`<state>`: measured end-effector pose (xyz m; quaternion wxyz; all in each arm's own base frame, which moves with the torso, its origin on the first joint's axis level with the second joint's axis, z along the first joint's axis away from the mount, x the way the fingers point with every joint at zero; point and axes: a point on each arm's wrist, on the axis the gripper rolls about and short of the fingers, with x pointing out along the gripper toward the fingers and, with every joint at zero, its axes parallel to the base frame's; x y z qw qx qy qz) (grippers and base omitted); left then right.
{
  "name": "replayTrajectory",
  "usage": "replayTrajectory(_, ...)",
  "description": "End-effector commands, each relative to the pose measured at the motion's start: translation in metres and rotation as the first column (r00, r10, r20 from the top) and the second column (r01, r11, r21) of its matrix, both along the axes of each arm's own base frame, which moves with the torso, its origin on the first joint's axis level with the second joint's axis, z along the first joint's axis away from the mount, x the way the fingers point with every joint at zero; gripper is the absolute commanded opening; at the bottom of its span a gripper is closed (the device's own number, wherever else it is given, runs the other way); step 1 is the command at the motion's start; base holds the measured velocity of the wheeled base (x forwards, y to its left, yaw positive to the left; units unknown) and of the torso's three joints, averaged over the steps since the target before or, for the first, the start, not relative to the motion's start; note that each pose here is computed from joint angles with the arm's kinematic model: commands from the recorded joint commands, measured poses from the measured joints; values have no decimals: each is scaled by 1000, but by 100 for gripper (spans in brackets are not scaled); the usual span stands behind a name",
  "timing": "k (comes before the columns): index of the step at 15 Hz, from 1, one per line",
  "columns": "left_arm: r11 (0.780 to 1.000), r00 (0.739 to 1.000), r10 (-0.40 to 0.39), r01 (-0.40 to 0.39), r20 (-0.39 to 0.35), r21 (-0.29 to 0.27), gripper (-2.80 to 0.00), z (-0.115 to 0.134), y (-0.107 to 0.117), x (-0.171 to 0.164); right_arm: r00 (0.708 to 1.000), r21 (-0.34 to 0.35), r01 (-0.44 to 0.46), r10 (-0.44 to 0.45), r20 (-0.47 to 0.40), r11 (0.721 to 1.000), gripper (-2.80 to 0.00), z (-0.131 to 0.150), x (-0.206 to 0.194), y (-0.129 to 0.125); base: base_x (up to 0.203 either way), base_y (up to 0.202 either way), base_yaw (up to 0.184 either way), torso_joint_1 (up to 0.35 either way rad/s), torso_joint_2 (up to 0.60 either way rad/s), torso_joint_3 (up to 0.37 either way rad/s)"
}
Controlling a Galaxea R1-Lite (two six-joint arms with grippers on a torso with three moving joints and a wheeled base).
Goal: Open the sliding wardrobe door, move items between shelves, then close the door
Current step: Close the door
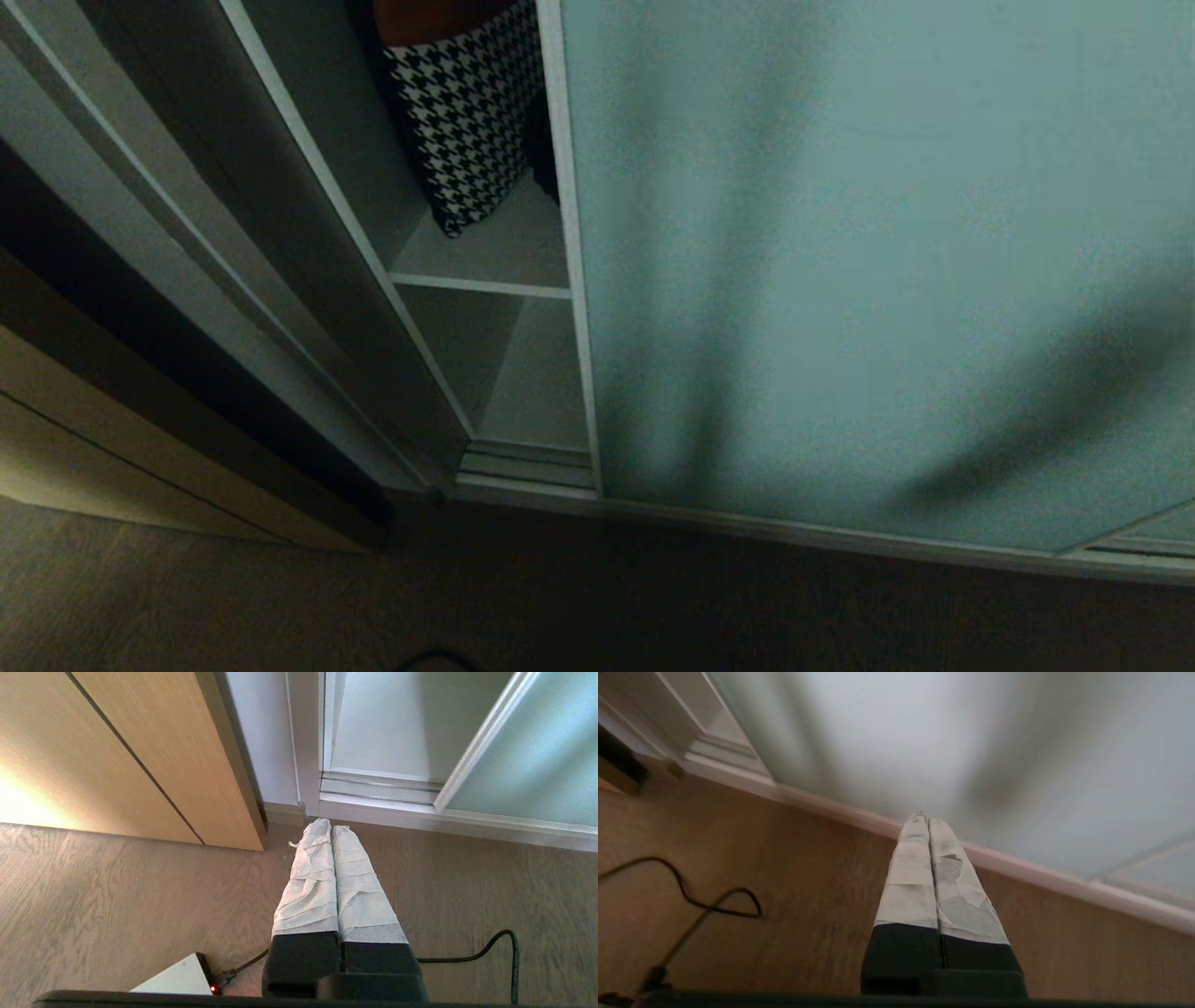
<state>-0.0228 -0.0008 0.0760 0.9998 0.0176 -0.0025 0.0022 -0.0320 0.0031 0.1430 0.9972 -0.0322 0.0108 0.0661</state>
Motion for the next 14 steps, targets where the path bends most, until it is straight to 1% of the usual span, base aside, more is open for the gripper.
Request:
replayTrajectory(1,1000,1000,0,0,-2,0,-280,0,0,0,999,7,10,-10,39,1000,-280,-34,-7,0,0,0,0,0,0,0)
replayTrajectory(2,1000,1000,0,0,-2,2,-280,0,0,0,999,28,36,-37,16,999,-280,-49,0,-1,0,0,0,0,0,0)
replayTrajectory(4,1000,1000,0,0,-1,0,-280,0,0,0,995,71,91,-93,28,993,-280,-67,9,-2,0,0,0,0,0,0)
replayTrajectory(5,1000,1000,0,0,-1,2,-280,0,0,0,993,88,112,-115,22,990,-280,-68,10,-3,0,0,0,0,0,0)
replayTrajectory(6,1000,1000,0,0,-2,2,-280,0,0,0,990,105,130,-135,35,986,-280,-64,8,-3,0,0,0,0,0,0)
replayTrajectory(8,1000,1000,0,0,-2,0,-280,0,0,0,990,118,132,-138,36,984,-280,-64,8,-3,0,0,0,0,0,0)
replayTrajectory(14,1000,1000,0,0,-2,2,-280,0,0,0,989,124,137,-142,37,983,-280,-64,9,-3,0,0,0,0,0,0)
